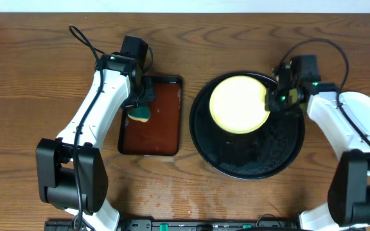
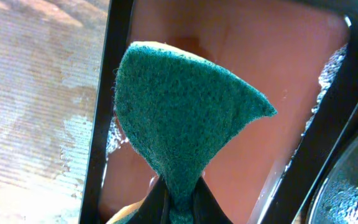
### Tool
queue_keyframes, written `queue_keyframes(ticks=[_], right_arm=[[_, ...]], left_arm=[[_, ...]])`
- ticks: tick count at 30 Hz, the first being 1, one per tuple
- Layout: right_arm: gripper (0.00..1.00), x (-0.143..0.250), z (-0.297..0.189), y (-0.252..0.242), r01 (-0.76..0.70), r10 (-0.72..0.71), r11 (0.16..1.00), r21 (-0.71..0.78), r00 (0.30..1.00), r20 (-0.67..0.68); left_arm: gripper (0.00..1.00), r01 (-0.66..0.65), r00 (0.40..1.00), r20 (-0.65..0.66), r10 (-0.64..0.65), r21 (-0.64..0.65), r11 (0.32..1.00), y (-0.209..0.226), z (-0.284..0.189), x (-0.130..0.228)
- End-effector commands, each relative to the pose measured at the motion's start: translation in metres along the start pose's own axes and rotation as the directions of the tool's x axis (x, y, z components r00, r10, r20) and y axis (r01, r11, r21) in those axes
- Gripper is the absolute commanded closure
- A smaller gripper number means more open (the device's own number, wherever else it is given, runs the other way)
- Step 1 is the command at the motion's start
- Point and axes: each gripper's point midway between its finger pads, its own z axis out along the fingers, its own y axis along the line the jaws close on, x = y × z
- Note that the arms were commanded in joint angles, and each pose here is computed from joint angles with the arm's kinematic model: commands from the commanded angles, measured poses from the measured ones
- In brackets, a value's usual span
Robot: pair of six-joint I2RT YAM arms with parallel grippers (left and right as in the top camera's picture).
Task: Clean dirty plates on tray and stack at the side
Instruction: 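Lift the yellow plate by its rim with the right gripper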
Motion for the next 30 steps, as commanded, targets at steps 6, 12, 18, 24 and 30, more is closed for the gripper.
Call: queue_keyframes(ticks=[6, 12, 18, 24, 30], right_arm=[[0.99, -0.043, -0.072, 0.002, 0.097, -0.128, 0.98, 0.174, 0.977, 0.173], [0.99, -0.05, -0.117, 0.011, 0.121, -0.222, 0.929, 0.349, 0.938, 0.266], [0.99, -0.045, -0.145, 0.033, 0.159, -0.335, 0.856, 0.493, 0.896, 0.292], [0.99, -0.042, -0.162, 0.047, 0.13, -0.414, 0.745, 0.654, 0.859, 0.3], [0.99, -0.037, -0.188, 0.075, 0.1, -0.526, 0.624, 0.775, 0.788, 0.322]], left_arm=[[0.92, -0.015, 1.0, -0.018, 0.015, -0.011, 1.0, 0.002, -0.002, 0.006], [0.92, -0.025, 1.0, -0.016, 0.025, -0.01, 1.0, -0.002, -0.002, 0.007], [0.92, -0.026, 1.0, -0.015, 0.026, -0.01, 1.0, -0.002, -0.002, 0.007], [0.92, -0.025, 1.0, -0.009, 0.025, -0.008, 1.0, -0.003, -0.002, 0.005], [0.92, -0.024, 1.0, 0.007, 0.024, -0.001, 1.0, -0.004, -0.002, 0.001]])
